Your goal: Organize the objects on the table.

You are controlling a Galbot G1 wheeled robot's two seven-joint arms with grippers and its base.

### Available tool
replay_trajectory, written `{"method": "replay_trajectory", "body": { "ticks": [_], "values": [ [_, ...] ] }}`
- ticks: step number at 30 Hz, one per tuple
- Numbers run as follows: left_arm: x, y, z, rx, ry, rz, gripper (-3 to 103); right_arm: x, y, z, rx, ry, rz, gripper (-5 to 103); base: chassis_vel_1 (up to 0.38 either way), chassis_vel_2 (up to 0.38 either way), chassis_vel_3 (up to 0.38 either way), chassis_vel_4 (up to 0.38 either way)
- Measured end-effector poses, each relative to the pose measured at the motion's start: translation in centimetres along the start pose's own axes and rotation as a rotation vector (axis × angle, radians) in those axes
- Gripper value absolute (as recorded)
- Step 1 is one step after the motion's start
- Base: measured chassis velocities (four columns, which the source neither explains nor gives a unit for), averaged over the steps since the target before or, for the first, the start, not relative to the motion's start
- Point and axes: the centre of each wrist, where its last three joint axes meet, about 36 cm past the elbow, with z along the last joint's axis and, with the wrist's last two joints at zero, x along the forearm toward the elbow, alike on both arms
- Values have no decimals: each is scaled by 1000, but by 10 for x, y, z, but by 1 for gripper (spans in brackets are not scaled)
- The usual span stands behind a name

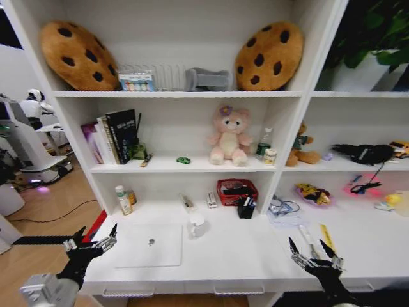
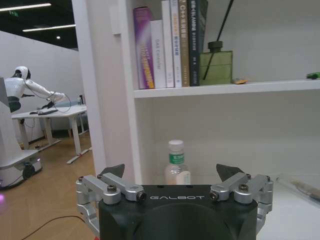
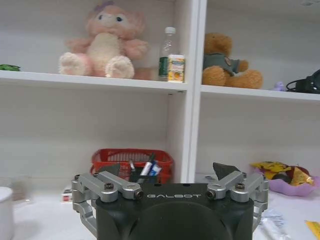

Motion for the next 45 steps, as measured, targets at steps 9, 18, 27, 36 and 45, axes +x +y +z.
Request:
{"method": "replay_trajectory", "body": {
  "ticks": [9, 18, 27, 36, 45],
  "values": [
    [0, 0, 0, 0, 0, 0, 100, 0, 0, 0, 0, 0, 0, 100, 161, 102, -123, -131],
    [0, 0, 0, 0, 0, 1, 100, 0, 0, 0, 0, 0, 0, 100, -8, -104, -19, 105],
    [0, 0, 0, 0, 0, 0, 100, 0, 0, 0, 0, 0, 0, 100, 200, -175, -213, 196],
    [0, 0, 0, 0, 0, 0, 100, 0, 0, 0, 0, 0, 0, 100, 294, -292, -294, 302],
    [0, 0, 0, 0, 0, 0, 100, 0, 0, 0, 0, 0, 0, 100, 335, -353, -352, 342]
  ]
}}
